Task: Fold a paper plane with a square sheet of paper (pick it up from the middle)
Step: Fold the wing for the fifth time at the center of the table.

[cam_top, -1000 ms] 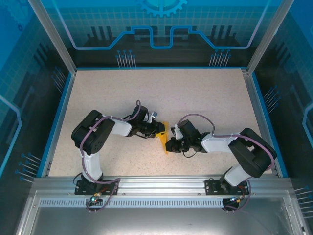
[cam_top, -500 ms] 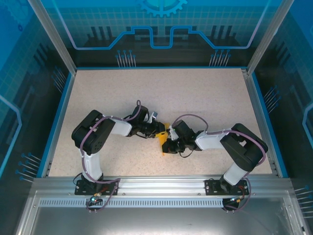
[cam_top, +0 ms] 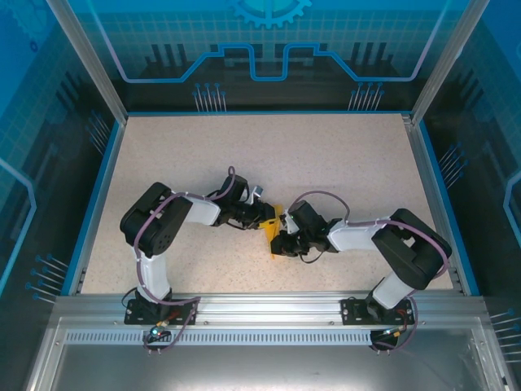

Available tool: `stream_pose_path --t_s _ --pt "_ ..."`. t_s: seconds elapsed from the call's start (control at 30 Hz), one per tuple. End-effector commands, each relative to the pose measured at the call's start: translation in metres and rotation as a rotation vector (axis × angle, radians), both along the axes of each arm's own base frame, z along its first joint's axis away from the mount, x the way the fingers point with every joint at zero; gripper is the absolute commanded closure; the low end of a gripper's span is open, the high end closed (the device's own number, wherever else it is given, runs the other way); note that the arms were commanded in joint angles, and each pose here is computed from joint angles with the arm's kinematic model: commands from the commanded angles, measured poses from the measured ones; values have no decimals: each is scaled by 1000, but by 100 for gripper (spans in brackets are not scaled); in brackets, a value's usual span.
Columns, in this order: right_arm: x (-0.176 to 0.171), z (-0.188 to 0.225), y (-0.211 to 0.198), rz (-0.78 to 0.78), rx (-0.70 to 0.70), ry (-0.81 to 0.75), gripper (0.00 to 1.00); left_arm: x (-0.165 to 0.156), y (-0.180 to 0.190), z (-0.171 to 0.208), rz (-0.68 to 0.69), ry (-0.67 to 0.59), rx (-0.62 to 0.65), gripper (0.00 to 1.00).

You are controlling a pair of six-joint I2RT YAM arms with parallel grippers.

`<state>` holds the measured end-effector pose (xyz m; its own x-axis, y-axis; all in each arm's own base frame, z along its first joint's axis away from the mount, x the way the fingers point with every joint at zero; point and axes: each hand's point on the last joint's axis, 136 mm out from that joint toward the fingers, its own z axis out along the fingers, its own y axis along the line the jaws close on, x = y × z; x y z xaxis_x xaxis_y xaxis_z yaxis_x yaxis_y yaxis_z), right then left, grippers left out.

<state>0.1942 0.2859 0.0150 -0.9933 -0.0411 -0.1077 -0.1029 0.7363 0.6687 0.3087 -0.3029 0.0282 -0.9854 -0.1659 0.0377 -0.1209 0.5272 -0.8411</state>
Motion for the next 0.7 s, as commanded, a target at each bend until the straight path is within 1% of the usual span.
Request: stream_pose_path --t_s 0.0,0.2,0.47,0.57,0.67 --pt "-15 -4 -4 9 -21 43 86 -12 4 -24 -21 64 55 70" --pt "-22 -14 -9 21 -61 77 91 -12 4 -24 -21 64 54 70" --pt "-44 -51 -34 26 -285 177 91 -13 5 -28 -13 80 67 71" --pt "-42 -50 -34 10 -281 169 91 -14 6 -30 -14 86 72 72" --pt "-36 -37 -32 -4 -257 133 86 -16 8 -32 -14 90 79 72"
